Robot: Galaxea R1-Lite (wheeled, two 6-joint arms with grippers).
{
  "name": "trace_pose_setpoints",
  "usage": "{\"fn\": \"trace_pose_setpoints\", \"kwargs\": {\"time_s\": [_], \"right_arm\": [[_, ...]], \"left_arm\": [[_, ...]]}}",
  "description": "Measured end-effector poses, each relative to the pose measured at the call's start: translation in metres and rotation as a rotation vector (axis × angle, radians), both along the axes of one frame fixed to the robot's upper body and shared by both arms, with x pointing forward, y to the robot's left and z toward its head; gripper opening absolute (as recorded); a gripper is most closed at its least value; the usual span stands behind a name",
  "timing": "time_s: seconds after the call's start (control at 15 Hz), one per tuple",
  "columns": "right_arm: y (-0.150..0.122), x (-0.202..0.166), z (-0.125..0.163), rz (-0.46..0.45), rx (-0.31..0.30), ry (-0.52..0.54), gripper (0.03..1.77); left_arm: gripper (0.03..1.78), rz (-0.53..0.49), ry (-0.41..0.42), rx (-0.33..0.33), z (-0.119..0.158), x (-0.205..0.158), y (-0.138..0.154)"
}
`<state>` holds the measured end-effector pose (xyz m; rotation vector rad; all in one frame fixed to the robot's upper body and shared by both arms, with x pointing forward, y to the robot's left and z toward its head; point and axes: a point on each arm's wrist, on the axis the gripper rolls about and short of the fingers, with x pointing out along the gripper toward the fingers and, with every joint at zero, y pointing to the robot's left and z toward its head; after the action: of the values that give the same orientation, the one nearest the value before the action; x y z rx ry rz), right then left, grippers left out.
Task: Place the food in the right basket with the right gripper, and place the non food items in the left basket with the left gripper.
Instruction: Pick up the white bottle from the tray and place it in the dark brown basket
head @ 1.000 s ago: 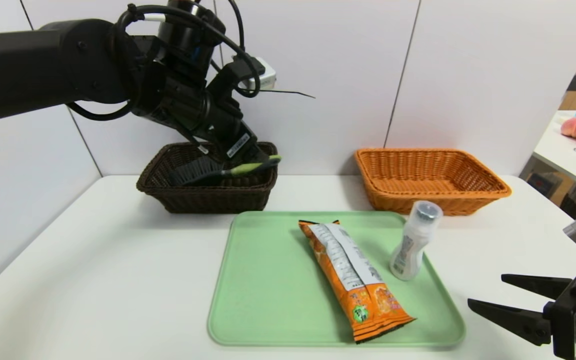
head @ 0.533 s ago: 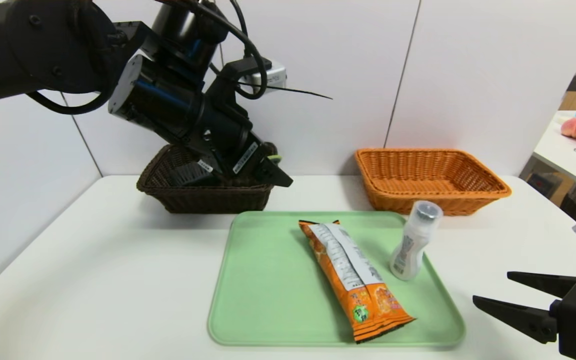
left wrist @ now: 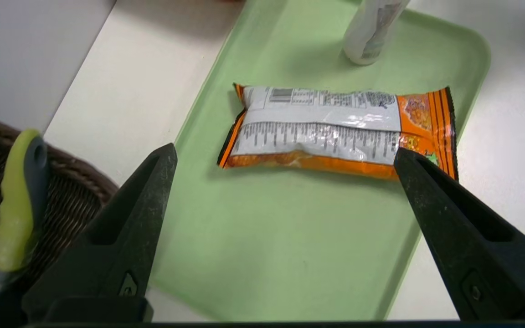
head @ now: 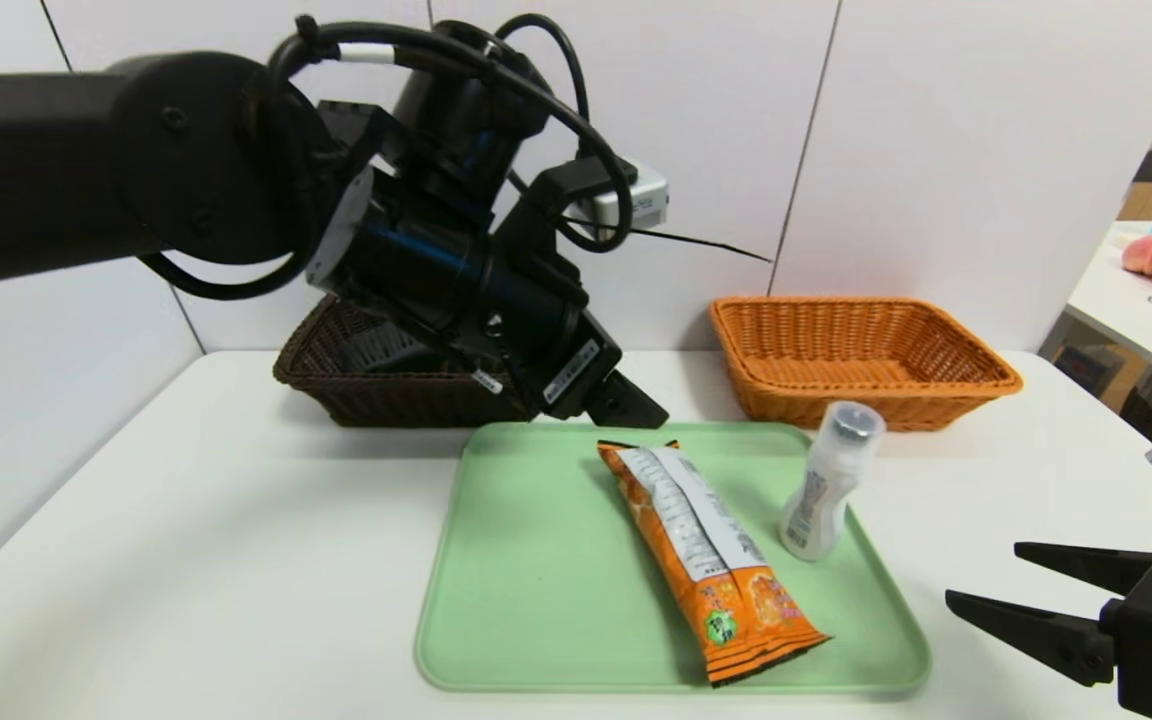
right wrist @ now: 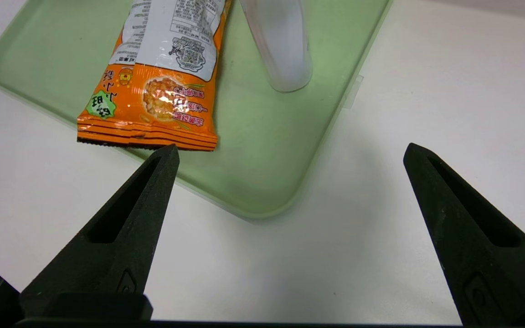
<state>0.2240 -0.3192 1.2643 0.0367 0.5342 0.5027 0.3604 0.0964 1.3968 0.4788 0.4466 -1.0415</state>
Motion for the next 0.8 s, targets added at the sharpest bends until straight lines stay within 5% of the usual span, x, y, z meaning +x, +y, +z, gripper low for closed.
{"fn": "trace_pose_setpoints", "kwargs": {"time_s": [0.47,0.8], "right_arm": [[-0.004,-0.001,-0.002,-0.032,-0.001,0.006,1.70],[-0.006,-0.003,-0.004,-0.047,-0.003,0.010,1.70]], "left_arm": [[1.69,-0.205,0.068,-0.113,-0.027,0.004,-0.017],[1.69,-0.259,0.004,-0.207,-0.047,0.014,-0.033]]}}
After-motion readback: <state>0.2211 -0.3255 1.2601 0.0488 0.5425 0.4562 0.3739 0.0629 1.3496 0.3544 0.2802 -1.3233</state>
